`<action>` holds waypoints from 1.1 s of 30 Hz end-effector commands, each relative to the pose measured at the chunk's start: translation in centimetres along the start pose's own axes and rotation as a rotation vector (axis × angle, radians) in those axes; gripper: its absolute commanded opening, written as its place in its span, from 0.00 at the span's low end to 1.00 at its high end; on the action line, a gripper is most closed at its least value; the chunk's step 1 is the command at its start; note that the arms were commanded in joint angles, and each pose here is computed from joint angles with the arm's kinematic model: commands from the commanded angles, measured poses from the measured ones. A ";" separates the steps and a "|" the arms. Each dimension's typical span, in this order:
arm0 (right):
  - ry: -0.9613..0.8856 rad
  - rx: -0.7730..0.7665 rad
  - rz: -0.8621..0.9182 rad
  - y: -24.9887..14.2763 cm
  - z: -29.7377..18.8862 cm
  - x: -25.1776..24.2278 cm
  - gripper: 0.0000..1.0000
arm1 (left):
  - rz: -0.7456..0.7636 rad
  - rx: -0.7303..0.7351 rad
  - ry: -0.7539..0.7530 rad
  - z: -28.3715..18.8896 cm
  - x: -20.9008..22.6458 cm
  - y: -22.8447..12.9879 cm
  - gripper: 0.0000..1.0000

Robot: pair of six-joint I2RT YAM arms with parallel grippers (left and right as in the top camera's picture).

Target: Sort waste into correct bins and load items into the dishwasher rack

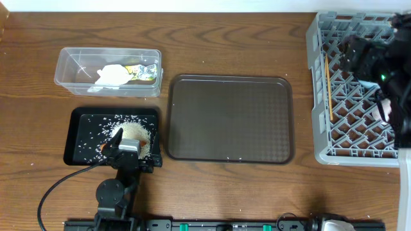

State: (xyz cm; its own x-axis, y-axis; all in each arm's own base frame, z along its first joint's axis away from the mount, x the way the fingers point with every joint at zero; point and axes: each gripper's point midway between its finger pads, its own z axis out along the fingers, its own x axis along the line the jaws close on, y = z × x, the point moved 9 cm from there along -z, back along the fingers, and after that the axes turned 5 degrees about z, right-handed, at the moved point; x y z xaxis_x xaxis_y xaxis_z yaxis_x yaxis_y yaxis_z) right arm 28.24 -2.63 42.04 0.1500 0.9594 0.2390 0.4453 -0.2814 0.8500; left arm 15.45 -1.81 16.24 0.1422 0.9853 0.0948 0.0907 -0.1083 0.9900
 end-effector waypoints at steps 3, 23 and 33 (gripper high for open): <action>0.013 -0.031 -0.038 -2.4 -0.5 -0.5 0.99 | -0.007 0.045 0.004 0.1 0.0 -1.1 0.98; 0.235 -0.530 -0.108 -19.4 0.6 -3.6 0.99 | -0.007 0.045 0.004 0.1 0.0 -1.1 0.98; 0.220 -0.617 -0.109 -24.0 0.4 -4.9 0.99 | -0.007 0.045 0.004 0.1 0.0 -1.1 0.98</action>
State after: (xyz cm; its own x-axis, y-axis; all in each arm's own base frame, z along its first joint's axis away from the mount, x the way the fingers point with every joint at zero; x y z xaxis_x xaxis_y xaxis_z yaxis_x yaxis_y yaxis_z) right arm 17.43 -0.43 21.07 -0.1081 0.9794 0.1705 -0.1388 -0.1847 0.9729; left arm 15.45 -1.73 16.23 0.1317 0.9867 0.0955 0.0929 -0.1082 0.9898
